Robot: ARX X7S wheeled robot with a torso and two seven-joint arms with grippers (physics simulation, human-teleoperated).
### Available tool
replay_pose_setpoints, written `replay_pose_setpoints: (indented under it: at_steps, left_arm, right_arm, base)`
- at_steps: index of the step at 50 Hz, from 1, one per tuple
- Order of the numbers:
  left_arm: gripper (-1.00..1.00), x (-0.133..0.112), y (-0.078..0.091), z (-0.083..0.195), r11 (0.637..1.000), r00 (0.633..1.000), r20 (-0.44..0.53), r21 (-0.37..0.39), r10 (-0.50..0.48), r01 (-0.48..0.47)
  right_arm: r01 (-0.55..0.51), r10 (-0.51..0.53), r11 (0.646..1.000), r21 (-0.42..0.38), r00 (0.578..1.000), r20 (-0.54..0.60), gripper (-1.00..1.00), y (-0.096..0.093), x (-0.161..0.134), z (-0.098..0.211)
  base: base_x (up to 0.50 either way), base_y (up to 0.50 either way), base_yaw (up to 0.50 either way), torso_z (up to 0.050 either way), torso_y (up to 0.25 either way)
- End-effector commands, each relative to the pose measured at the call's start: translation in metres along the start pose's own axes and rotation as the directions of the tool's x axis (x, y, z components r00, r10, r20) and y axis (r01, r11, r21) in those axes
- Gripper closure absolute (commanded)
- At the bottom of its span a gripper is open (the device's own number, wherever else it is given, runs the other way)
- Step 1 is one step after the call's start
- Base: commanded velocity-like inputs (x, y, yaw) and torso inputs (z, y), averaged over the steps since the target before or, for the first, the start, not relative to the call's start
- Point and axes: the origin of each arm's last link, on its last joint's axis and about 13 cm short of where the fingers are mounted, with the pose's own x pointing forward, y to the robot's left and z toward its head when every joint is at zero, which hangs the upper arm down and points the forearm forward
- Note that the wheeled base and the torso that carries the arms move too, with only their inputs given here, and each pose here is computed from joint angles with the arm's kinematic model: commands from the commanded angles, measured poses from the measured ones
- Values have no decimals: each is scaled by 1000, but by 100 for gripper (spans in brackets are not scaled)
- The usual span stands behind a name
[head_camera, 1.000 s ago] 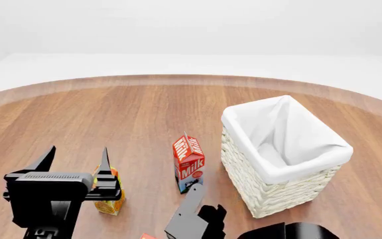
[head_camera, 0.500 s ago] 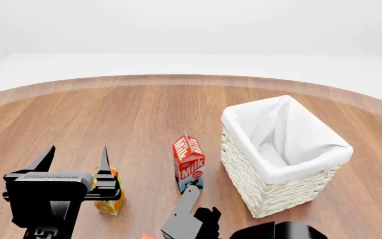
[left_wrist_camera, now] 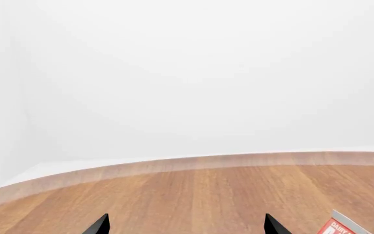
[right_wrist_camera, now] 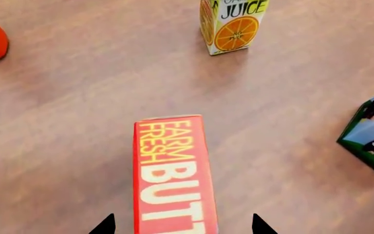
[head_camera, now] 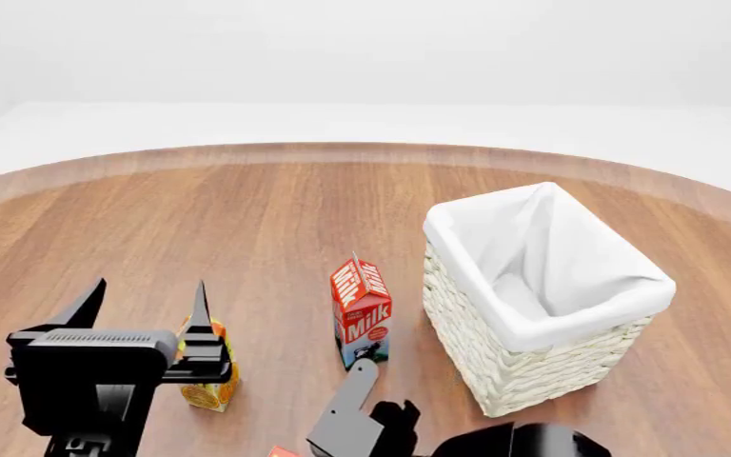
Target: Pick up the cream cheese box and the butter, and put them in the basket.
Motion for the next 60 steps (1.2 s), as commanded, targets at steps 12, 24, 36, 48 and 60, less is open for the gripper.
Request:
replay_pose_setpoints:
  at_steps: [12, 24, 36, 48, 60]
  left_arm:
    - [-100, 0, 0, -1, 1000, 1000, -1, 1, -1, 1]
    - [-100, 0, 0, 0, 1000, 1000, 0, 0, -1, 1]
    - [-100, 0, -1, -1, 1000, 1000, 0, 0, -3, 3]
    - [-100, 0, 0, -1, 1000, 1000, 0, -1, -3, 3]
    - [-100, 0, -1, 0, 1000, 1000, 0, 0, -3, 3]
  right_arm:
    - [-30, 30, 1000, 8, 999, -14, -100, 1, 8, -6]
    - [-22, 23, 999, 29, 999, -30, -100, -4, 16, -10]
    - [-31, 32, 999, 22, 999, -41, -100, -2, 19, -12]
    - [-35, 36, 999, 23, 998, -51, -100, -3, 22, -15]
    - [-24, 26, 999, 28, 998, -61, -100, -7, 29, -20]
  base:
    - [0, 0, 0, 0, 0]
    - [0, 0, 0, 0, 0]
    - [0, 0, 0, 0, 0]
    - [0, 0, 0, 0, 0]
    - [0, 0, 0, 0, 0]
